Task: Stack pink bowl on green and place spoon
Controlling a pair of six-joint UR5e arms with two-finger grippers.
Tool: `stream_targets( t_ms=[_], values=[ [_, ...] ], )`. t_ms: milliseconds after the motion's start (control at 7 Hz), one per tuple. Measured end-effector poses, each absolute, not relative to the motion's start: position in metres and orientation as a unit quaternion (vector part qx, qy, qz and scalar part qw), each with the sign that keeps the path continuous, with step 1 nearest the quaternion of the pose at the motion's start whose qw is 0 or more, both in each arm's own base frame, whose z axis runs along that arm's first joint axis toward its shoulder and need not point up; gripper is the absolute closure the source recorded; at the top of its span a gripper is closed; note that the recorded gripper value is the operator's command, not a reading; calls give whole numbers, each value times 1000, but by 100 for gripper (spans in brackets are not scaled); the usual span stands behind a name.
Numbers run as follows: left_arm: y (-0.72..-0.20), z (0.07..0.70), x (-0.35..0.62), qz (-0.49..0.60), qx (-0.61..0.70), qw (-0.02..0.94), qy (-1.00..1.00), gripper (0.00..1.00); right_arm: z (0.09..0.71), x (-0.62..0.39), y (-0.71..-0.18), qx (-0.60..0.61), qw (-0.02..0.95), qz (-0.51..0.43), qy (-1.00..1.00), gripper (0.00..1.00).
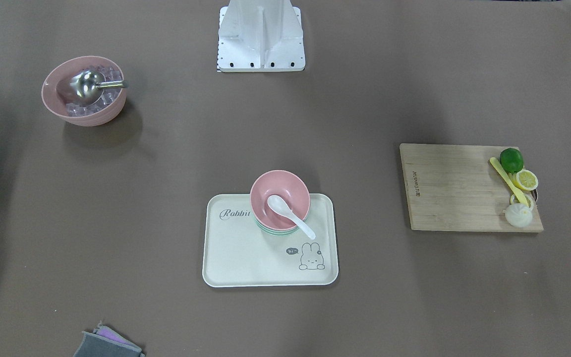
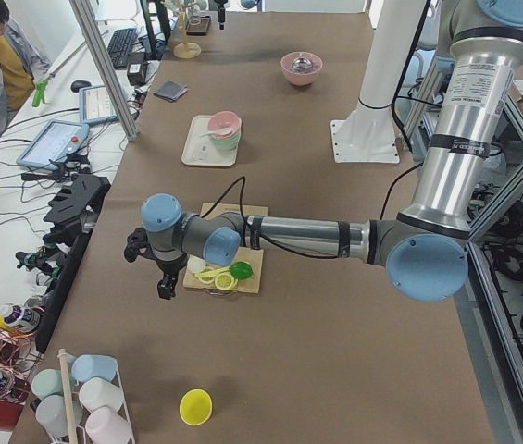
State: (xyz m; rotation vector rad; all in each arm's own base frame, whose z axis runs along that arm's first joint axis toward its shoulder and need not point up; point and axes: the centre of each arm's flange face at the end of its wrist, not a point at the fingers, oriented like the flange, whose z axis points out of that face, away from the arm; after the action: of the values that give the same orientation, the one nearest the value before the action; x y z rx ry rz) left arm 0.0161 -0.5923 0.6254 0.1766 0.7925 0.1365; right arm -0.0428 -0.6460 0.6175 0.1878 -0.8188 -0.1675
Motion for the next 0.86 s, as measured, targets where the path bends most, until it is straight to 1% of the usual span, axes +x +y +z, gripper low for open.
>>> stream_targets(
  t_ms=[143,429,571,857],
  values=[
    [-577,646,9,74,81,915,388,1,628,-38,-644,85,908,-83,-403,0],
    [-556,663,1,66,70,915,392,1,636,-34,-638,84,905,-84,-408,0],
    [-542,663,-3,55,68,914,397,1,642,-33,-630,84,906,-84,-406,0],
    [-532,660,-5,40,65,913,401,1,648,-30,-616,86,907,-85,-403,0]
  ],
)
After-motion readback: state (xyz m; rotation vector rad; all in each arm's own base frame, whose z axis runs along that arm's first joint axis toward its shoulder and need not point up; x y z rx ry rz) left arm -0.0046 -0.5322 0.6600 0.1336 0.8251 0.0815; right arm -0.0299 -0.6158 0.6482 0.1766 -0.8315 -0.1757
